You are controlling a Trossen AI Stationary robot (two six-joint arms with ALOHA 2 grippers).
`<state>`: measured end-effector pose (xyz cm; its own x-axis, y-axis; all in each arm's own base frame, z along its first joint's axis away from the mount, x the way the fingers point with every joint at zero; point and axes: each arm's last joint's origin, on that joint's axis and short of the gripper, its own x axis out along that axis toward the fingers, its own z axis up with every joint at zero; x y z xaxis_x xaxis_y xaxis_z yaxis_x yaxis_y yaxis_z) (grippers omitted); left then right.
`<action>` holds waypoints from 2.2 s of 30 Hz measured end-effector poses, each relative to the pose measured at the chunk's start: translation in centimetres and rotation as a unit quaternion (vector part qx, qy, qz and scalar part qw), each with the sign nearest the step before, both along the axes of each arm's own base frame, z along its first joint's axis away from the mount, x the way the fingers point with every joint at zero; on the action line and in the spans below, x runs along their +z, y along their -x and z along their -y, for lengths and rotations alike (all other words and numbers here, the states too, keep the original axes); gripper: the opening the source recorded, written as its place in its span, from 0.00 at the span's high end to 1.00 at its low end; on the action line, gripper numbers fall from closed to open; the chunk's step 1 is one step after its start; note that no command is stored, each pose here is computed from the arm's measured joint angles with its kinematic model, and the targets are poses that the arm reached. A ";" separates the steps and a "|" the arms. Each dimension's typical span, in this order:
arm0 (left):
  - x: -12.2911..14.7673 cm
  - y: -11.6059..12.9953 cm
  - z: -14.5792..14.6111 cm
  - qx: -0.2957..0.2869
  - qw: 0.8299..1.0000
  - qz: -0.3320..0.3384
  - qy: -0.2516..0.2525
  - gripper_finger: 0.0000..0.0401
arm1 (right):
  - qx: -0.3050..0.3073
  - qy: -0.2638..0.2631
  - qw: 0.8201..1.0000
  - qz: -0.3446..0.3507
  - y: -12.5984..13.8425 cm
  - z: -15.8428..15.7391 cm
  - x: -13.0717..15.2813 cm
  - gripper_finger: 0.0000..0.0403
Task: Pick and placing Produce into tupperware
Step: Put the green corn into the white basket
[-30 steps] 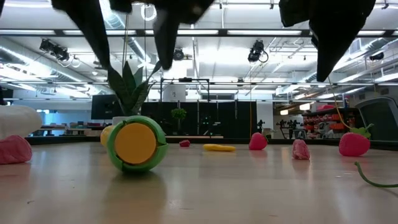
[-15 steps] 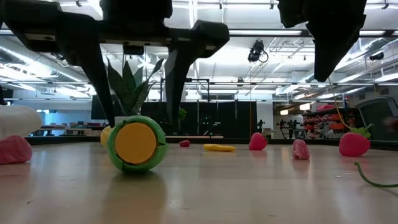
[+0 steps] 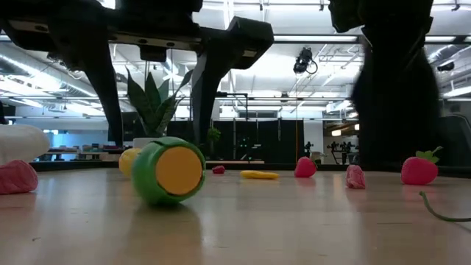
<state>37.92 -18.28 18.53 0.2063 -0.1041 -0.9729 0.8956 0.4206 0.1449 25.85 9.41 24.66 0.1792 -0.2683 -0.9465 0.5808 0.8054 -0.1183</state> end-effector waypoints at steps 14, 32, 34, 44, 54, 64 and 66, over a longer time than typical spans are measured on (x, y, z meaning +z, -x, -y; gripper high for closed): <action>-2.4 -1.1 0.2 0.009 1.000 0.003 0.003 0.33 | 0.005 -0.001 1.000 0.004 -0.1 0.0 0.0 0.39; -2.6 -1.1 -0.1 0.127 0.991 -0.018 0.021 0.33 | 0.009 0.000 1.000 0.002 -0.1 0.0 0.0 0.39; -2.6 -1.1 -0.2 0.138 0.990 -0.021 0.021 0.33 | 0.009 0.000 1.000 0.002 -0.1 0.0 0.0 0.39; -2.7 -0.9 -0.2 0.179 0.983 -0.033 0.024 0.38 | 0.009 0.000 1.000 0.002 -0.1 0.0 0.0 0.39; -2.6 -0.9 -0.3 0.229 0.972 -0.037 0.034 0.45 | 0.003 0.011 1.000 0.018 0.1 0.2 0.5 0.41; -2.2 -1.7 -0.6 0.253 0.967 -0.003 0.038 0.48 | -0.054 0.000 0.987 0.154 3.8 1.9 5.9 0.47; -1.5 -2.3 -0.8 0.270 0.962 0.008 0.051 0.48 | -0.080 -0.002 0.977 0.200 5.2 2.6 7.4 0.48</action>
